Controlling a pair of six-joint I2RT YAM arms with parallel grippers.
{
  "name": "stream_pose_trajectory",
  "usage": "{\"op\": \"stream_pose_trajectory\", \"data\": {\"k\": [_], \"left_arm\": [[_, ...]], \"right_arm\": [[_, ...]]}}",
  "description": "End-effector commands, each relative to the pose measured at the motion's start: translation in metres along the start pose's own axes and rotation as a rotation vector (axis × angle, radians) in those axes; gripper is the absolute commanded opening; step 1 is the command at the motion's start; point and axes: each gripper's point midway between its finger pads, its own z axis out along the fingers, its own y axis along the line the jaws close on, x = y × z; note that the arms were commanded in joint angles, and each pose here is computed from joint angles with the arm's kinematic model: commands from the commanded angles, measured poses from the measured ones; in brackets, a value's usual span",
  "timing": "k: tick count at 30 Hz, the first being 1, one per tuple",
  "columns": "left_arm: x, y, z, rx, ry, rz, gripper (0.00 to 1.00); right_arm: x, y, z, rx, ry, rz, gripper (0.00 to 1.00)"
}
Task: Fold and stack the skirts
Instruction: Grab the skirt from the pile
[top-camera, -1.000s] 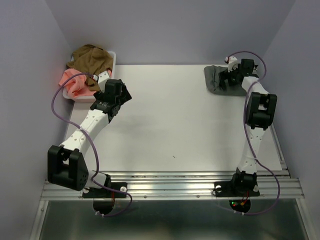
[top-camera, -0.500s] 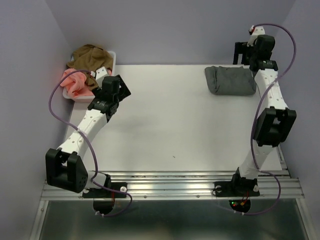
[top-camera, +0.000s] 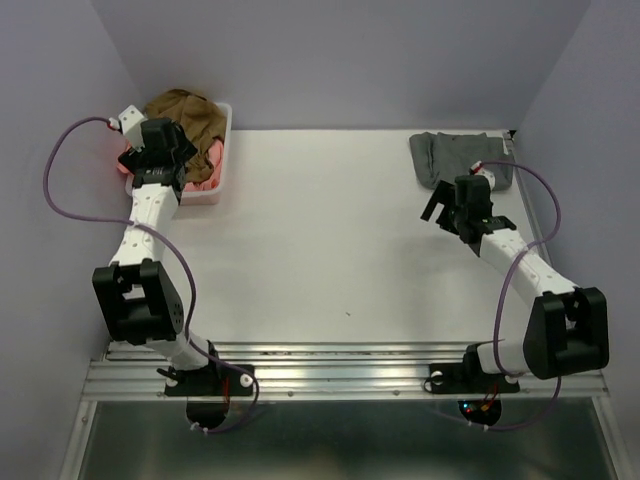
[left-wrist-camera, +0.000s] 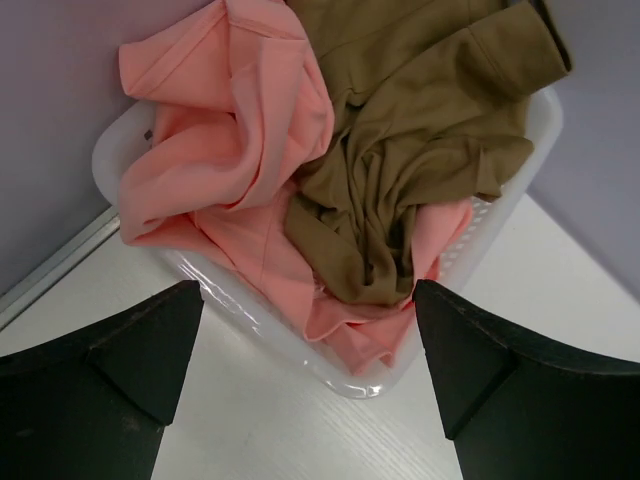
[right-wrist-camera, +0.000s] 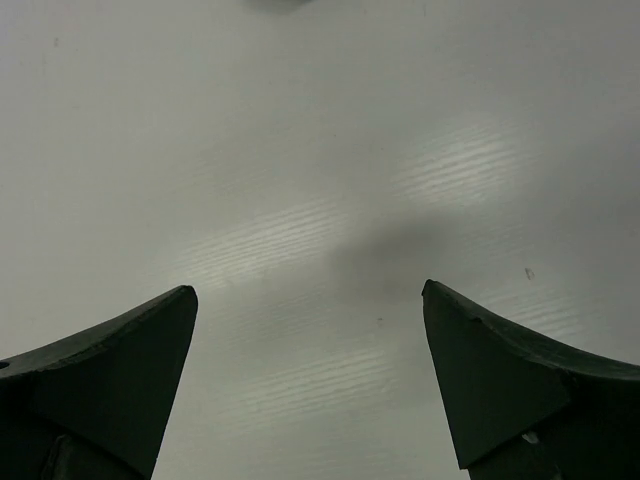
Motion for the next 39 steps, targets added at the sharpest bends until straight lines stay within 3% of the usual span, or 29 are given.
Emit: {"op": "stream_pose_trajectory", "data": {"k": [1,6,10,18,21,22,24,25,27,30,39], "left_arm": [[-0.018,0.019,0.016,-0.115,-0.019,0.07,0.99],[-0.035,0.044,0.058,-0.197,-0.029,0.079,0.99],[-0.054,0.039,0.09,-0.177,-0.03,0.105,0.99],[-0.007,0.045,0.152,-0.176,0.126,0.22,0.99],[0.001,0.033,0.16,-0.11,0.155,0.233,0.67],[0.001,0.029,0.16,-0.086,0.159,0.235,0.39],[-0.003,0.022,0.157,-0.053,0.161,0.237,0.0],[-0.033,0.012,0.141,-0.03,0.104,0.209,0.0],[-0.041,0.009,0.134,-0.02,0.089,0.202,0.0],[-0.085,-0.005,0.1,0.03,-0.014,0.17,0.0],[-0.239,-0.046,-0.024,0.182,-0.379,0.074,0.0]], "right_arm": [[-0.035,0.006,-0.019,-0.026,-0.116,0.058,1.0],[-0.025,0.0,-0.019,-0.008,-0.058,-0.057,1.0],[-0.018,-0.003,-0.014,0.005,-0.024,-0.081,1.0],[-0.013,-0.006,-0.002,0.034,0.004,-0.106,1.0],[-0.012,-0.003,0.0,0.021,0.012,-0.111,1.0],[-0.012,-0.003,0.0,0.02,0.012,-0.114,1.0],[-0.011,-0.003,0.001,0.02,0.017,-0.118,1.0],[-0.011,-0.001,-0.001,0.005,0.019,-0.117,1.0],[-0.012,0.001,-0.003,-0.004,0.015,-0.115,1.0],[-0.013,0.003,-0.006,-0.023,0.012,-0.117,1.0],[-0.005,0.005,-0.013,-0.059,0.022,-0.125,1.0]]}}
